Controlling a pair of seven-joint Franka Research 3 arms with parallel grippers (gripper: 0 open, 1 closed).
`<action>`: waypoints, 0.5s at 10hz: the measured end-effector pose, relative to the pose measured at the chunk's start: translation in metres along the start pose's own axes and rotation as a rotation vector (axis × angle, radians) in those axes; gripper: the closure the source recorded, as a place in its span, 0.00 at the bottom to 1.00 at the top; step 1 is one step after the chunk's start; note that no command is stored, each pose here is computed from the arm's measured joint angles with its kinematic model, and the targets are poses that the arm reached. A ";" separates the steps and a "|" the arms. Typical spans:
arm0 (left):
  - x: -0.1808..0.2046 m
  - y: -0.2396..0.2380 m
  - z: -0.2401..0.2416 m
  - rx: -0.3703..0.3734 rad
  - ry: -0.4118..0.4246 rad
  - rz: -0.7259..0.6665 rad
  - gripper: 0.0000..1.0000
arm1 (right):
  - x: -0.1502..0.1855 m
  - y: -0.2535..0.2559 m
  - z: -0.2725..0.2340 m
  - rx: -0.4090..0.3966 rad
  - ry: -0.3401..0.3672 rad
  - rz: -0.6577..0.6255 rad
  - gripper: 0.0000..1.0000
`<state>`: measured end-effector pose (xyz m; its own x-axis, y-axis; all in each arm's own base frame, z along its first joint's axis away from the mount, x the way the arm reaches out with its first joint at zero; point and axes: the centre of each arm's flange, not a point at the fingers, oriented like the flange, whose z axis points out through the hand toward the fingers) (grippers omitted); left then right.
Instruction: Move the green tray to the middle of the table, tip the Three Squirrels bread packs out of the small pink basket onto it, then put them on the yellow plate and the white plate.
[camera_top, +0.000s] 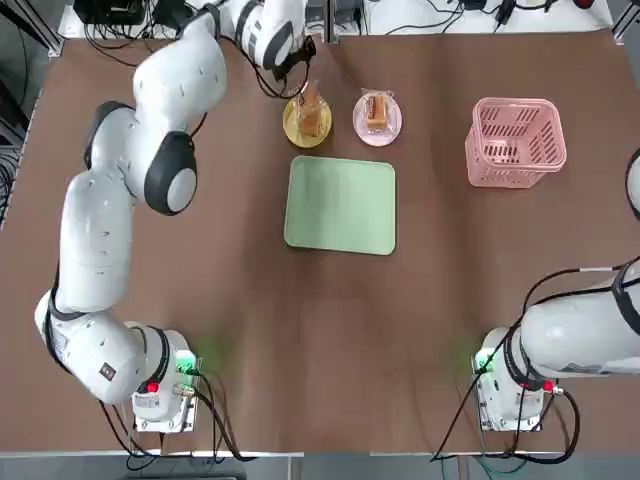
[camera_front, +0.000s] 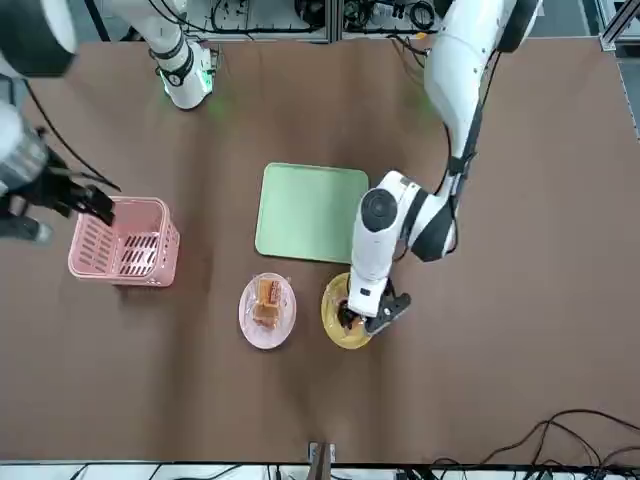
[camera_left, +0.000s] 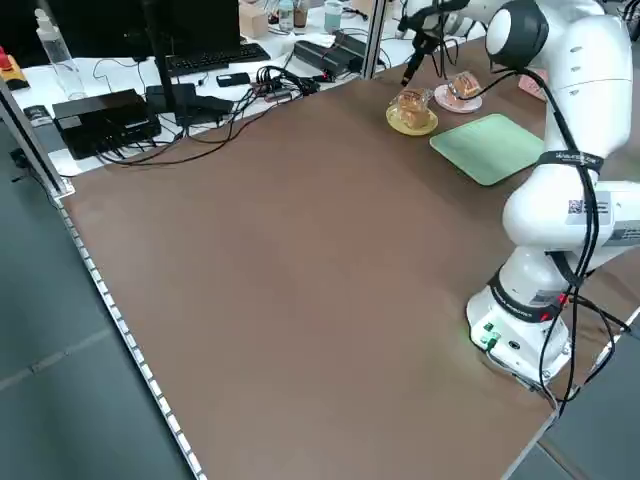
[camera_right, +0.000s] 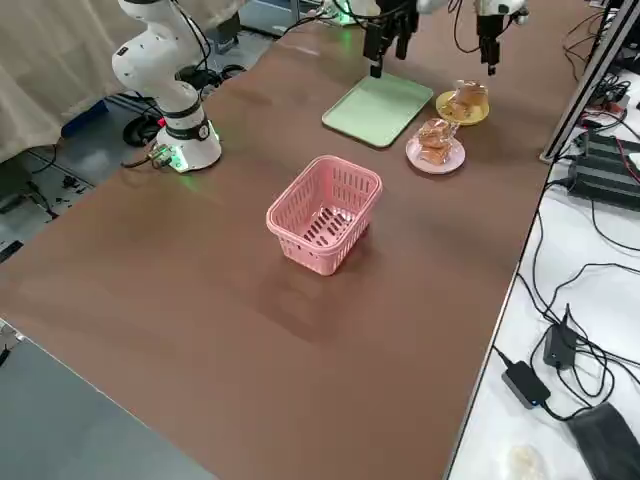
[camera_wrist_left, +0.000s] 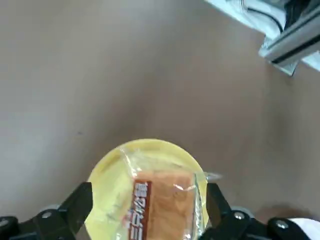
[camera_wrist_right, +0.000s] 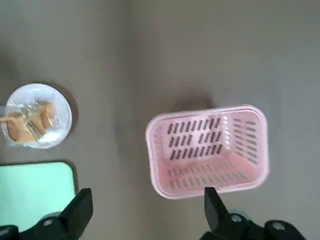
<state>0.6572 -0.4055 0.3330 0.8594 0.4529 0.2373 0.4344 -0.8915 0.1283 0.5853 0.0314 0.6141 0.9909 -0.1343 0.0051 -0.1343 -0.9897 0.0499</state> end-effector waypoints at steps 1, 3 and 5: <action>0.021 -0.014 -0.018 0.024 -0.004 0.030 0.00 | -0.005 0.022 -0.009 -0.003 -0.008 -0.016 0.02; 0.073 -0.053 -0.054 0.036 -0.057 0.078 0.00 | -0.010 0.047 -0.015 -0.007 -0.015 -0.042 0.02; 0.130 -0.110 -0.077 0.030 -0.131 0.160 0.00 | -0.009 0.060 -0.009 -0.008 -0.027 -0.054 0.02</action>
<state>0.7004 -0.2483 0.4243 0.9449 0.3028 0.1247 0.2961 -0.9526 0.0695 0.5687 -0.0262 0.6259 0.9963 -0.0822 -0.0249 -0.0807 -0.9951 0.0571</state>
